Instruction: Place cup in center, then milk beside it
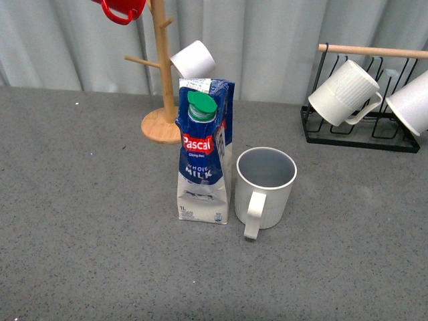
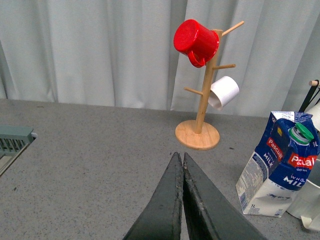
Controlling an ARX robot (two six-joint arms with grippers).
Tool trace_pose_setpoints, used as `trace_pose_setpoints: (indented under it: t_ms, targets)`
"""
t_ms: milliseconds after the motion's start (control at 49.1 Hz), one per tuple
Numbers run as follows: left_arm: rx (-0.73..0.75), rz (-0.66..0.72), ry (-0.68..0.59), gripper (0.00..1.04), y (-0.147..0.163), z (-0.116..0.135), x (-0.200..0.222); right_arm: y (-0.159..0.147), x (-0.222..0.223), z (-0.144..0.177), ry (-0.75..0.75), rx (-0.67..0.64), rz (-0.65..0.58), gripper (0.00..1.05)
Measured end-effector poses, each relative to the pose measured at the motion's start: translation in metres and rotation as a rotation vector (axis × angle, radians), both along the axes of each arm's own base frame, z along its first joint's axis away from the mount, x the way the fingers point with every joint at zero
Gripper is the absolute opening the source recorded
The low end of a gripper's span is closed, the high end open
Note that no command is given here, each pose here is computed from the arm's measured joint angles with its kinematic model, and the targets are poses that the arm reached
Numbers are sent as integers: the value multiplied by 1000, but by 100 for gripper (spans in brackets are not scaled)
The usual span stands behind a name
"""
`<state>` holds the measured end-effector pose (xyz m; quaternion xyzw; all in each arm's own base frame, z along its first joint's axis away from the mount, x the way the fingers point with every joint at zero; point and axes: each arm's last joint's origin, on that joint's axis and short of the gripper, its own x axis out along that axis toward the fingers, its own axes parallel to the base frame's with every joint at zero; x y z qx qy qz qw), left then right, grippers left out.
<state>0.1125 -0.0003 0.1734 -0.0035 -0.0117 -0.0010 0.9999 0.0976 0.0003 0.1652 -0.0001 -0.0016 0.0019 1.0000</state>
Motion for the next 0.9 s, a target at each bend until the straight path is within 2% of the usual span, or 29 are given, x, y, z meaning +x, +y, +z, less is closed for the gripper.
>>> trace_pose_setpoints:
  t_ms: [326, 387, 571, 897]
  targets:
    - [0, 0, 1, 4, 0, -1, -6, 0, 0, 0, 0, 0, 0, 95]
    - [0, -1, 34, 4, 0, -5, -13, 0, 0, 0, 0, 0, 0, 95]
    - [-1, -1, 8, 4, 0, -4, -16, 0, 0, 0, 0, 0, 0, 95]
    - [0, -1, 8, 61, 0, -4, -16, 0, 0, 0, 0, 0, 0, 95]
